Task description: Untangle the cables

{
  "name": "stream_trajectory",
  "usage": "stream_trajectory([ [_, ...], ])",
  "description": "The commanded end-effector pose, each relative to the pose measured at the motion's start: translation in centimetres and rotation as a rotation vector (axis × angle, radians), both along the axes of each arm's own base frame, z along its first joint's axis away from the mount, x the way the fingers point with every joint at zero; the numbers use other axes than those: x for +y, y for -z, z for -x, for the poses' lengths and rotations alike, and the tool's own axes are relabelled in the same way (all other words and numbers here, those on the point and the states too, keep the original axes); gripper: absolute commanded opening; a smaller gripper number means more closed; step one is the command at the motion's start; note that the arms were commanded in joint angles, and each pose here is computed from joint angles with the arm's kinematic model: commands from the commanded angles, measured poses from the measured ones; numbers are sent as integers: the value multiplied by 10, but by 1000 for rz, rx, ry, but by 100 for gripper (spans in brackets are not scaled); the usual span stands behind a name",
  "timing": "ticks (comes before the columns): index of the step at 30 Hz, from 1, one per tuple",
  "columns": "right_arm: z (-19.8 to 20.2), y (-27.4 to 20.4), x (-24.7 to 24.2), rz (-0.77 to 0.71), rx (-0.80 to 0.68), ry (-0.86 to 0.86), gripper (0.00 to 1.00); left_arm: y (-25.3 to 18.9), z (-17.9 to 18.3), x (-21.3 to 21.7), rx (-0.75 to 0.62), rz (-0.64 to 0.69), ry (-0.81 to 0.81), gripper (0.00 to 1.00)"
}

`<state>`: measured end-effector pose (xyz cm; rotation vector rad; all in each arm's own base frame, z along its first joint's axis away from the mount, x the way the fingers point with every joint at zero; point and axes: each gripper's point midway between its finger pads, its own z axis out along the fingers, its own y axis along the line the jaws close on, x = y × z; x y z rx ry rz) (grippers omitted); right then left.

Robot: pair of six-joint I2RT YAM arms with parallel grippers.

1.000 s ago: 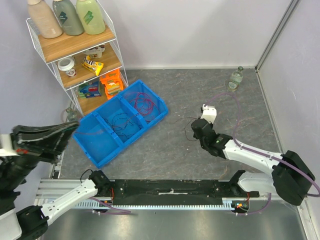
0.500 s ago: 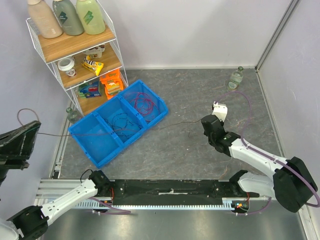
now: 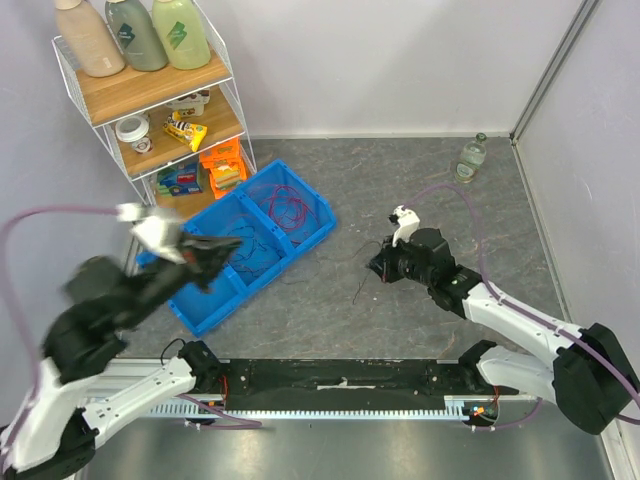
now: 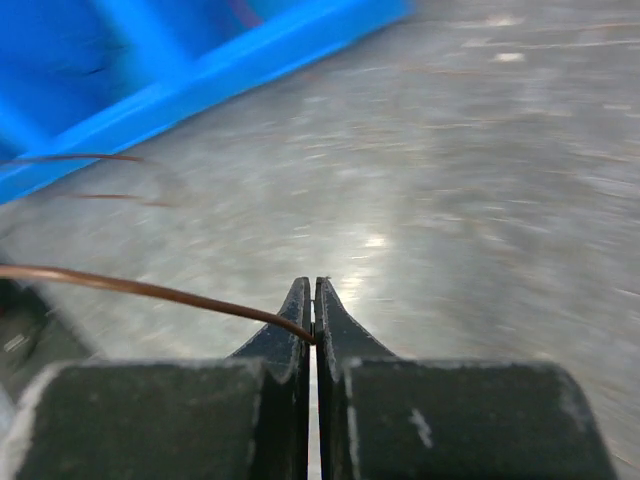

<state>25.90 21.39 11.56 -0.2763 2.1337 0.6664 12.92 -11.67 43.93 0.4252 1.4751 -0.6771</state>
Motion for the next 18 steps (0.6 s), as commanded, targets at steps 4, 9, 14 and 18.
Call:
stream_trajectory([
  [4, 68, -72, 80, -365, 27, -451, 0, 107, -14, -140, 256, 79, 461, 2],
  [9, 91, -92, 101, -397, 0, -513, 0, 151, -20, -181, 471, 115, 565, 2],
  [14, 97, -99, 110, -405, -24, -528, 0, 173, -25, -189, 552, 101, 558, 3],
  [18, 100, -99, 112, -393, -36, -540, 0, 170, -19, -189, 554, 149, 585, 6],
])
